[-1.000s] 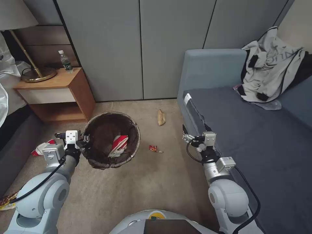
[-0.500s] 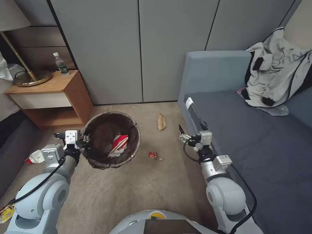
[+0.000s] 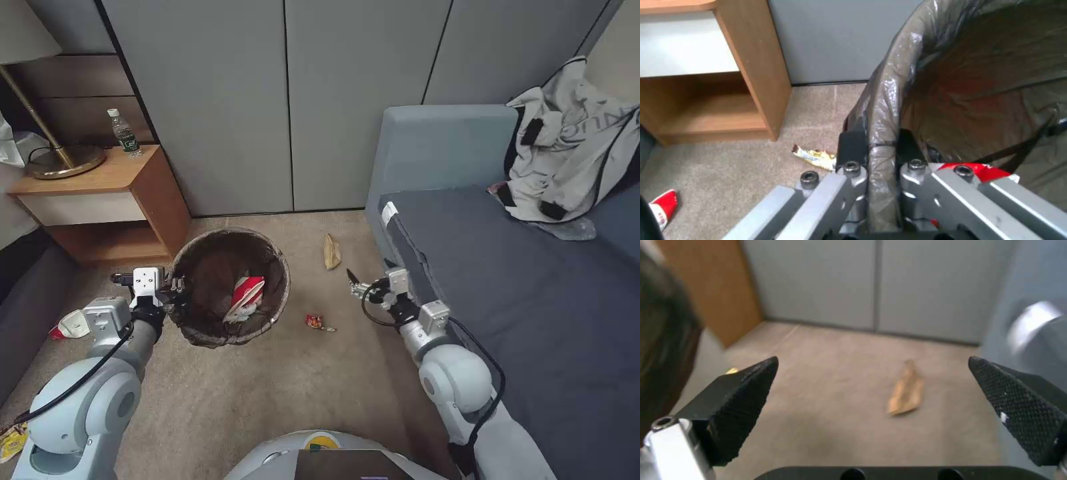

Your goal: Pick up the trash bin, then pick up the garbage from the floor and place it into the trash bin.

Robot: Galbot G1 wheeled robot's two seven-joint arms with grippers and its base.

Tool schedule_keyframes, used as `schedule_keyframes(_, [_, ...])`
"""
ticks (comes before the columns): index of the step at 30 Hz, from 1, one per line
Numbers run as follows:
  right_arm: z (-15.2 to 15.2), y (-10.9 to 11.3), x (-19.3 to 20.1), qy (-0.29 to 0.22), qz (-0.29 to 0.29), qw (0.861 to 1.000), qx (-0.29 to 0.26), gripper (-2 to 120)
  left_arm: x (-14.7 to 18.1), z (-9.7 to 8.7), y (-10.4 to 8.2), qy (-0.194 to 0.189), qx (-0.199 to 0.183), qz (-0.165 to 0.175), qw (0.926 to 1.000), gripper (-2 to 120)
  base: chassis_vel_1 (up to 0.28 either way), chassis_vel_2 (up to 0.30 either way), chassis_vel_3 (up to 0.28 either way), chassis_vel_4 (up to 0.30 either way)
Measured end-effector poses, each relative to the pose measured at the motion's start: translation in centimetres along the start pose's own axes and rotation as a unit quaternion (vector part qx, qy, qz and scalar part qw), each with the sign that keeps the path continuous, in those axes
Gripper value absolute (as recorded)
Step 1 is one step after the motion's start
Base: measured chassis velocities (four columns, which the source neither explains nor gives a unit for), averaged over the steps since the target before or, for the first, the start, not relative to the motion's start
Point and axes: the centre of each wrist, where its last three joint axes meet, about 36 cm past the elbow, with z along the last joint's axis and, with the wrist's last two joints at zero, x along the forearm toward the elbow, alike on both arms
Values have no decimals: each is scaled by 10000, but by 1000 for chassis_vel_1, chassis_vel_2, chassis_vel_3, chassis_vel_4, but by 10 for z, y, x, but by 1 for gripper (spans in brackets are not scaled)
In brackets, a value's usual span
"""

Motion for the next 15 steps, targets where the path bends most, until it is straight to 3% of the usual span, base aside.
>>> schedule_keyframes(11, [18, -63, -48, 884, -983, 9905, 388, 100, 4, -4, 0, -52, -14, 36, 10000, 2, 0, 0, 0, 0])
schedule_keyframes(15, [25, -70, -62, 1087, -1125, 9869, 388, 100, 4, -3, -1, -58, 30, 37, 10000, 2, 0, 0, 0, 0])
